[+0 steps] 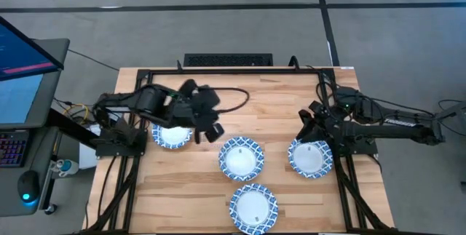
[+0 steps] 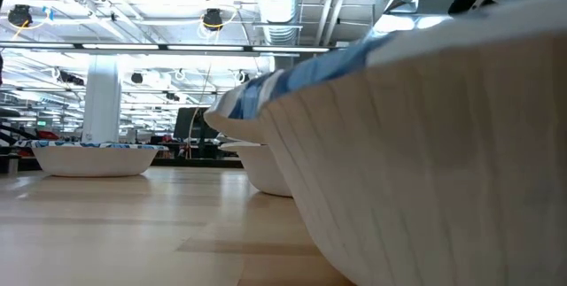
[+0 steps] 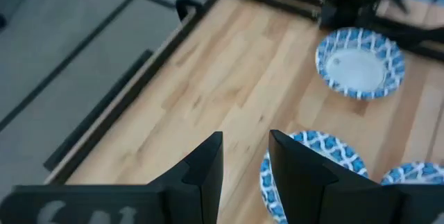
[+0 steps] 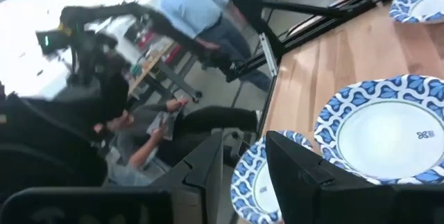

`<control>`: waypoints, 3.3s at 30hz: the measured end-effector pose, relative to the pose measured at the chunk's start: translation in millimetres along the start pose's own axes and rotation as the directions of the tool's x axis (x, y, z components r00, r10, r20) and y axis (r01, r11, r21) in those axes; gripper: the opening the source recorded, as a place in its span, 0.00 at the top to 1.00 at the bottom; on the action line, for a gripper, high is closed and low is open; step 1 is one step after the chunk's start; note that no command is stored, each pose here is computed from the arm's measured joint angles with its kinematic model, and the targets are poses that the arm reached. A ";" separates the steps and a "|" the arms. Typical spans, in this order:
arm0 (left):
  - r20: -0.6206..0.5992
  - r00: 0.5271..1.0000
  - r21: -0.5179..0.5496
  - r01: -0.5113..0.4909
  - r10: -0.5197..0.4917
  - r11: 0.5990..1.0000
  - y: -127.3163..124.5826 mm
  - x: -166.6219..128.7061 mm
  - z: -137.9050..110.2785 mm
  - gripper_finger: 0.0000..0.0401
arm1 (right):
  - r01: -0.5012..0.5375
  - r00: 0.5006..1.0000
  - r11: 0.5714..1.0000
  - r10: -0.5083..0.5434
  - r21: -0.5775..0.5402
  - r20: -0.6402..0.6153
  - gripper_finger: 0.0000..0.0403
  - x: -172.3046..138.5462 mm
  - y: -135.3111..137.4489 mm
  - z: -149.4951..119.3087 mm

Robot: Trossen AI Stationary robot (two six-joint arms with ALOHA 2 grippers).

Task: Nest bowls inside each other
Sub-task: Stack the blue patterned bowl on the blue patterned bowl

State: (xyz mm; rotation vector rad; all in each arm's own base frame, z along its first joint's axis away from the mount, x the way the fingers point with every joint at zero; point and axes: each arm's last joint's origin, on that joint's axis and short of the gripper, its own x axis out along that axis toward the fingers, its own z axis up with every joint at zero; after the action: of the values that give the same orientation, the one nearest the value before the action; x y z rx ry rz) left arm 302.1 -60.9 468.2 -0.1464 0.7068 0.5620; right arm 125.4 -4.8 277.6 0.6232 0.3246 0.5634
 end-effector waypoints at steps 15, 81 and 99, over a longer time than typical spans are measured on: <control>0.124 0.992 0.092 0.016 -0.028 0.996 10.6 -74.0 -31.1 0.73 | 0.153 0.975 0.988 -0.157 -0.037 -0.156 0.67 -2.3 -13.6 -22.5; 0.268 0.804 0.129 0.516 -0.531 0.847 65.2 18.1 -129.1 0.73 | 0.359 0.143 0.825 -0.511 -0.436 -0.848 0.68 69.9 -71.8 -37.7; 0.227 0.823 0.134 0.503 -0.520 0.854 66.2 20.0 -133.1 0.73 | 0.451 0.162 0.797 -0.516 -0.402 -0.841 0.49 75.9 -94.4 -19.1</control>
State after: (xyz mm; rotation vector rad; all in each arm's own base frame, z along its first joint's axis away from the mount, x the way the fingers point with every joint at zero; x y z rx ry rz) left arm 202.7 -37.9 358.2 -0.1882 0.4042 0.0316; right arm 215.1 -15.0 194.7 0.0008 1.5975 0.2147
